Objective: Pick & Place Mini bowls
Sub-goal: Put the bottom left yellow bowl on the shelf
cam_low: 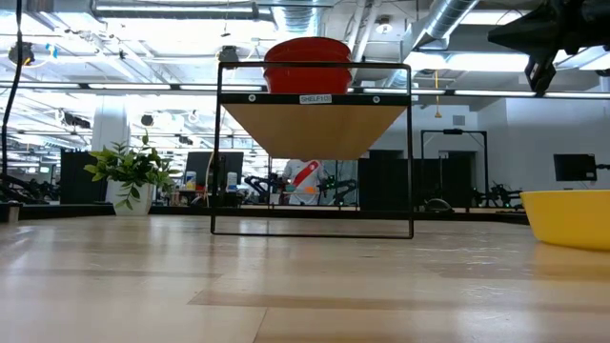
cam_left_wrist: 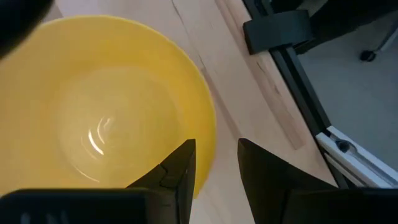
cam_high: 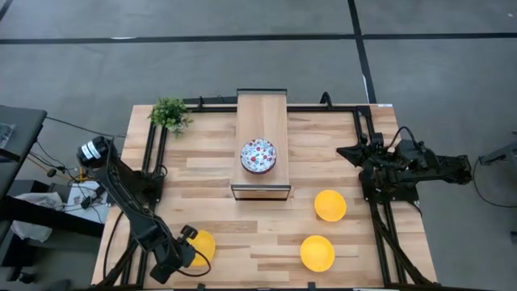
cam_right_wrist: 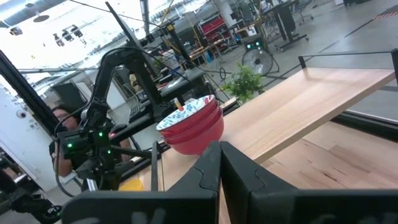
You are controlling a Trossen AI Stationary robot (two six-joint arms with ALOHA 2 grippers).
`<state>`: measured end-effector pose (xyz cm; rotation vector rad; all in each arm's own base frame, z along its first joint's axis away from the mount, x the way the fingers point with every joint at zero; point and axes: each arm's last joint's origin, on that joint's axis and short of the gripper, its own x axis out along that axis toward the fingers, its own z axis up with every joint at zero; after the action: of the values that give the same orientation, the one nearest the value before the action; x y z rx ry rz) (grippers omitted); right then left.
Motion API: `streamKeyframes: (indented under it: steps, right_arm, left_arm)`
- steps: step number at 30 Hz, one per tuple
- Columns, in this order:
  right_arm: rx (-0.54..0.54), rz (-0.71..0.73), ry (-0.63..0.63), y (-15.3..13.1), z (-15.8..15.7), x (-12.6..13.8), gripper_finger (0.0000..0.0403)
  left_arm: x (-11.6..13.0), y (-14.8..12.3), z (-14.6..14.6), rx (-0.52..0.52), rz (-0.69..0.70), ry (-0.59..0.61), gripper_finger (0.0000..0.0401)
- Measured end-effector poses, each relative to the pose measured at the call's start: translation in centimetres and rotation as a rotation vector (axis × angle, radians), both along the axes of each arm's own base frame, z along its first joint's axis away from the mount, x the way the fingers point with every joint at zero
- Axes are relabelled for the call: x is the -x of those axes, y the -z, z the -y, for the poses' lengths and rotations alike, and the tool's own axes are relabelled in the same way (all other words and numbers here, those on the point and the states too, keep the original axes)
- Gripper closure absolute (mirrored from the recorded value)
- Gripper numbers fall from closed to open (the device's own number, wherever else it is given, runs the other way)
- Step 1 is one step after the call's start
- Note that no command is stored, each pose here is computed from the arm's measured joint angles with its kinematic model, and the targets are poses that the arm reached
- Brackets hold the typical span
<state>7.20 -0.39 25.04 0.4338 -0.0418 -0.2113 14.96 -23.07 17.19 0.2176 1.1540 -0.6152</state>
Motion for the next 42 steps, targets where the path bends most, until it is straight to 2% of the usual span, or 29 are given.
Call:
streamKeyframes:
  steps: [8, 16, 24, 42]
  right_arm:
    - [0.000, 0.000, 0.000, 0.0, 0.0, 0.0, 0.0403]
    - [0.000, 0.000, 0.000, 0.0, 0.0, 0.0, 0.0403]
    - [-0.001, 0.000, 0.000, 0.0, 0.0, 0.0, 0.0403]
    - [-0.001, 0.000, 0.000, 0.0, 0.0, 0.0, 0.0403]
  left_arm:
    - [-0.3, 0.2, -0.1, -0.027, 0.032, -0.025, 0.0284]
    - [-0.3, 0.2, -0.1, -0.040, 0.052, 0.021, 0.0284]
    - [0.1, 1.4, -0.8, -0.061, 0.039, 0.018, 0.0284]
    - [0.1, 2.2, -1.1, -0.031, 0.060, 0.012, 0.0284]
